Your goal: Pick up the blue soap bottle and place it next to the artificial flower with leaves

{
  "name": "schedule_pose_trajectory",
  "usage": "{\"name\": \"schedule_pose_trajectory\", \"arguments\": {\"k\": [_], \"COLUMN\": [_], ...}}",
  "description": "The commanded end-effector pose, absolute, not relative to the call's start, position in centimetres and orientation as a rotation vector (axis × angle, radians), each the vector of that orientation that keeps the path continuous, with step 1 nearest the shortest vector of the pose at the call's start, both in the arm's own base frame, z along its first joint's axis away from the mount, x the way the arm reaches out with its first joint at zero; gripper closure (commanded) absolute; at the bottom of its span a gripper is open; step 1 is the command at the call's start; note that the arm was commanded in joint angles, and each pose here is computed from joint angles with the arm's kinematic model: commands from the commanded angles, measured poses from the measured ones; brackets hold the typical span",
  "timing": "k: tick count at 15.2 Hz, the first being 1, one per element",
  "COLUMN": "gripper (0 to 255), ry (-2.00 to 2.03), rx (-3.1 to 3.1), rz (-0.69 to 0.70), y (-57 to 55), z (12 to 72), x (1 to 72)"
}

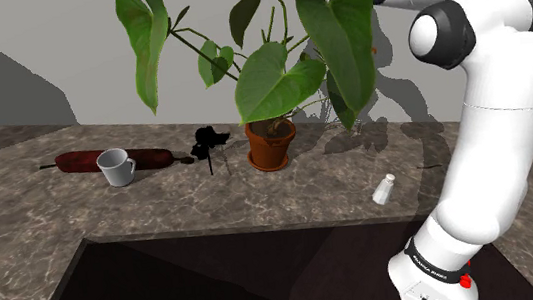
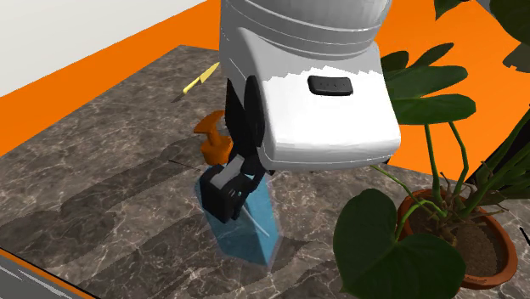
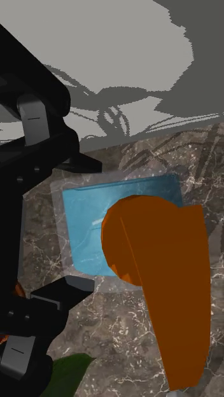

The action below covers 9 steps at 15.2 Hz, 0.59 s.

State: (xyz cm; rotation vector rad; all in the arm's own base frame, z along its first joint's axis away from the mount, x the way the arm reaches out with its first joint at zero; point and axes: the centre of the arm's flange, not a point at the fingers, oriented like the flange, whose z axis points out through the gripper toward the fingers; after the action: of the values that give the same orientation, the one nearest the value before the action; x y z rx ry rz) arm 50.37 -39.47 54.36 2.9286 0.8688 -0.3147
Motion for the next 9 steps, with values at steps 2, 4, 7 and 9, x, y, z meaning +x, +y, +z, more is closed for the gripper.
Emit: {"name": "schedule_pose_trajectory", "arguments": {"k": [2,4,7,9], "gripper": [255,255,255,255], "ry": [0.869,0.869,0.869,0.869], "rx": [2.929,2.929,2.929,2.929], "rz": [-0.315,-0.315,-0.315,-0.315], "y": [-39.5,-39.5,-39.5,-39.5], "z": [56.0,57.0,58.6,59.7], "x": [50.3,50.3,50.3,50.3]}}
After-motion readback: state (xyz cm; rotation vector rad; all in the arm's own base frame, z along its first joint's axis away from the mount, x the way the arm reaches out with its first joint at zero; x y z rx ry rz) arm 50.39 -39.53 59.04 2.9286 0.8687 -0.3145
